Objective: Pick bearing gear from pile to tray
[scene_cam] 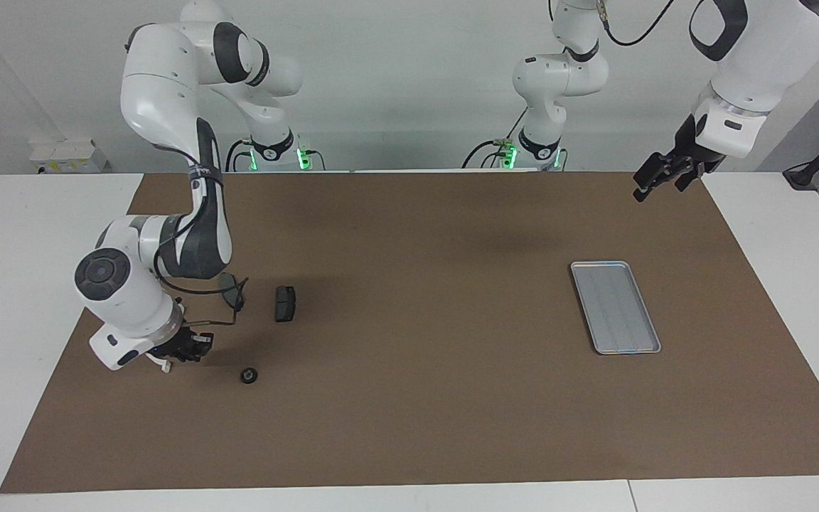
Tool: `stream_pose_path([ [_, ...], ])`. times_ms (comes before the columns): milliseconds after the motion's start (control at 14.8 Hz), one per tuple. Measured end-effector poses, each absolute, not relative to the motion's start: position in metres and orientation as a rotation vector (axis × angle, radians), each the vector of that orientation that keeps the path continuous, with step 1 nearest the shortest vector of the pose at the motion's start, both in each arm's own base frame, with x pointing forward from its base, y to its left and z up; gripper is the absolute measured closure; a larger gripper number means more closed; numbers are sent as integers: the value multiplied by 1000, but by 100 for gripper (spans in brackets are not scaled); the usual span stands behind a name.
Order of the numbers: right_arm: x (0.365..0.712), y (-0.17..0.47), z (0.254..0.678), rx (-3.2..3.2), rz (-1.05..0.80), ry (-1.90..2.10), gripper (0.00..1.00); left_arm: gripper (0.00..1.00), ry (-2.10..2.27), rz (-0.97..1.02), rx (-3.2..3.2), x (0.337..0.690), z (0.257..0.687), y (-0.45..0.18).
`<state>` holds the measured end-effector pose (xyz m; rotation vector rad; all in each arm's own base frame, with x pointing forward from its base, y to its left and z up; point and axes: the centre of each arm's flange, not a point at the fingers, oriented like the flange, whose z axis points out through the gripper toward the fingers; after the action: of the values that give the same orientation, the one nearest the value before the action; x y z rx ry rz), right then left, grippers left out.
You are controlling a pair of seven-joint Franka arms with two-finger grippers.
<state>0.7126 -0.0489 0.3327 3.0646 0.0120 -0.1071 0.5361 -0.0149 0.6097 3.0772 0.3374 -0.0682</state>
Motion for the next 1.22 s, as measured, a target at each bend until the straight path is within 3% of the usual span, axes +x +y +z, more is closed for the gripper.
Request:
stream_pose_path([
  [1219,712,-55,341,3051,-96,8,76,0,337,-68,3077,536,610,-15],
])
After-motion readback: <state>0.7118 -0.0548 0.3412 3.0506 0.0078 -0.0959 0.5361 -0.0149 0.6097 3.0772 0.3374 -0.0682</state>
